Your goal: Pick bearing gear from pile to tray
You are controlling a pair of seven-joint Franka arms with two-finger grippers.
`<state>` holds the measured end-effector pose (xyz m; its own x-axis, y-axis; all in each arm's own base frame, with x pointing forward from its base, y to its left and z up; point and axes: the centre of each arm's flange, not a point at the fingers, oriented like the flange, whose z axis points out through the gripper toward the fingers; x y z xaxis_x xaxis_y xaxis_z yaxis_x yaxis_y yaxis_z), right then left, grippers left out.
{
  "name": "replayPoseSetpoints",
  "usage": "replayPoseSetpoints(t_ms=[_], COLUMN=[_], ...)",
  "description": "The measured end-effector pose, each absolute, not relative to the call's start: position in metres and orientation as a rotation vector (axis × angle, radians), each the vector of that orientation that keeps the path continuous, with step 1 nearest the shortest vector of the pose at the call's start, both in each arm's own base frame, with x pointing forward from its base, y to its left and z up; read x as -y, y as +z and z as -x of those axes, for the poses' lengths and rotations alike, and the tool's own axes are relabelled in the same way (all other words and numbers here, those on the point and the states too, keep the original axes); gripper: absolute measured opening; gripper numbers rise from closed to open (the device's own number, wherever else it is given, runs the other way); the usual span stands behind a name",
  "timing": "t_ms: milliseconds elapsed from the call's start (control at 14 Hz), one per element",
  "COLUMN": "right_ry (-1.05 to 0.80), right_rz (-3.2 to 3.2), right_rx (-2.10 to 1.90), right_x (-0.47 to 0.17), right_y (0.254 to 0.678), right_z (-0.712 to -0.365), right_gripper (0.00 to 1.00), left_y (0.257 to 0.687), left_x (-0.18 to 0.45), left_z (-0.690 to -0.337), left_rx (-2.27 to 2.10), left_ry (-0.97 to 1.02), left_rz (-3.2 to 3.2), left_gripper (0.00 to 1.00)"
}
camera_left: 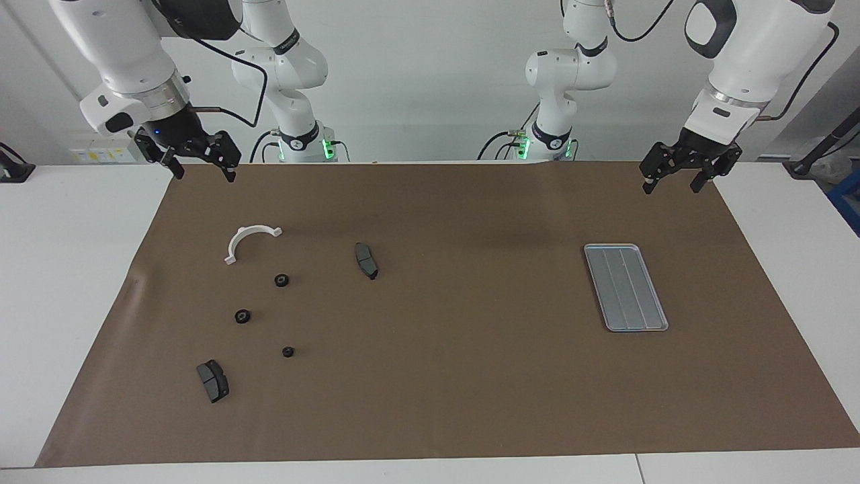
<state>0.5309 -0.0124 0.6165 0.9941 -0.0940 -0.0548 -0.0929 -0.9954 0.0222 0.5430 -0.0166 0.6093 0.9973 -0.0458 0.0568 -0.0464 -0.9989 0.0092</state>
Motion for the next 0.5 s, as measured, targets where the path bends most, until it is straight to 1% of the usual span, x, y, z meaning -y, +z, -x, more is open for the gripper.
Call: replayPoseSetpoints(t_ms=[501], right_ry=[-0.086], right_rz=[-3.117], right_rx=[0.151], right_x=[0.0138], right_y=[0.6166], right_z=[-0.5308], right_gripper=[1.0], left_y=[0.6093], left_x=[0.0166], left_z=[-0.543], left_rx=[0.072], left_ry=[0.089], left_rz=[-3.129], left_gripper=[1.0])
